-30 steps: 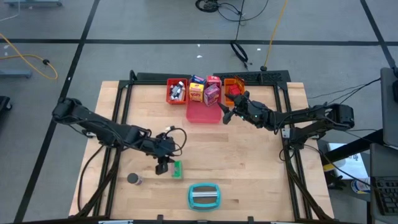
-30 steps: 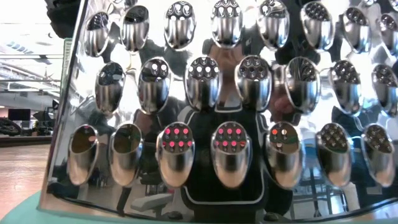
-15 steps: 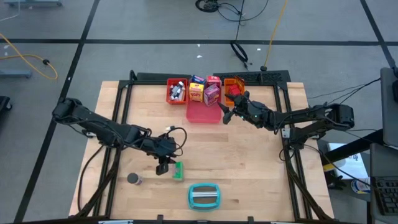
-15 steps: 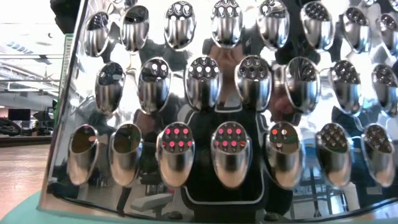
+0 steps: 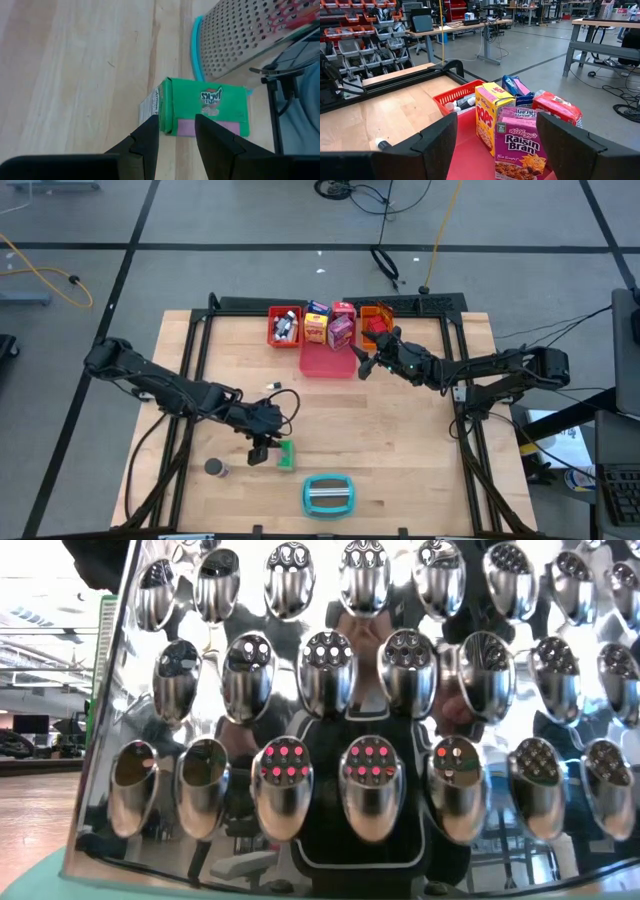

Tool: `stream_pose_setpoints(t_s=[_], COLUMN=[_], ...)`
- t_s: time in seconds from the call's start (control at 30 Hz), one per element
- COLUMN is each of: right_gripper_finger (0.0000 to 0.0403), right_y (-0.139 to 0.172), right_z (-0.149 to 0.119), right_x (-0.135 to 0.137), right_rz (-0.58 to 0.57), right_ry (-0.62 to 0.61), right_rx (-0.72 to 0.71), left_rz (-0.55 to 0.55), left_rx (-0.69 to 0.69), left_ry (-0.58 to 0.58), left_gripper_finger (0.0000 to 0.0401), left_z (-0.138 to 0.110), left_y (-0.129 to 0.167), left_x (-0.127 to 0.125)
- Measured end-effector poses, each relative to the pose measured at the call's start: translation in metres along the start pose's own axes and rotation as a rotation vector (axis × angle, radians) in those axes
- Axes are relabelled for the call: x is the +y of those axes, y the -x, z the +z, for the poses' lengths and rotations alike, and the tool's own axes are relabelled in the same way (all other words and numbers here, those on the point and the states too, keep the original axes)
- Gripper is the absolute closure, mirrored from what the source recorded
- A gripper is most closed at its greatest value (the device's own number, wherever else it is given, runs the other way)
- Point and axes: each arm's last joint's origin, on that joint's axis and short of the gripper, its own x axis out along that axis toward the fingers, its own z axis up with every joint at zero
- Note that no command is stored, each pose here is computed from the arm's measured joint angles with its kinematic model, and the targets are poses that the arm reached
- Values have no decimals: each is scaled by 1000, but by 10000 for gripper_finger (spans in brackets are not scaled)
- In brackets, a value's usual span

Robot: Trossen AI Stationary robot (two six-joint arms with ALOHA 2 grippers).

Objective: Pick & Place Kitchen Items
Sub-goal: Put the green cereal box into the pink bin

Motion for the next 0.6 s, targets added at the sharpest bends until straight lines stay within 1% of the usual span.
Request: stream_pose_setpoints(t_s=[0.17, 0.33, 0.4, 0.43, 0.53, 0.57, 0.6], right_gripper_finger=[140, 140, 140, 140, 140, 140, 140], right_y=[0, 0, 0, 0, 0, 0, 0], right_z=[0, 0, 0, 0, 0, 0, 0], right_x=[0, 0, 0, 0, 0, 0, 0], right_rz=[0, 0, 0, 0, 0, 0, -1], right_ry=[0, -1, 0, 0, 0, 0, 0], right_rx=[0, -1, 1, 0, 0, 1, 0], left_rz=[16, -9, -14, -17, -23, -24, -24], left_rx=[27, 70, 77, 78, 82, 81, 79], left_ry=[4, -18, -18, -21, -27, -27, -25], left_gripper_finger=[274, 277, 295, 310, 375, 385, 387], left_z=[-2, -3, -4, -4, -4, -4, -4], left_y=[-12, -24, -25, -25, -24, -23, -23], left_x=[1, 1, 1, 1, 1, 1, 1])
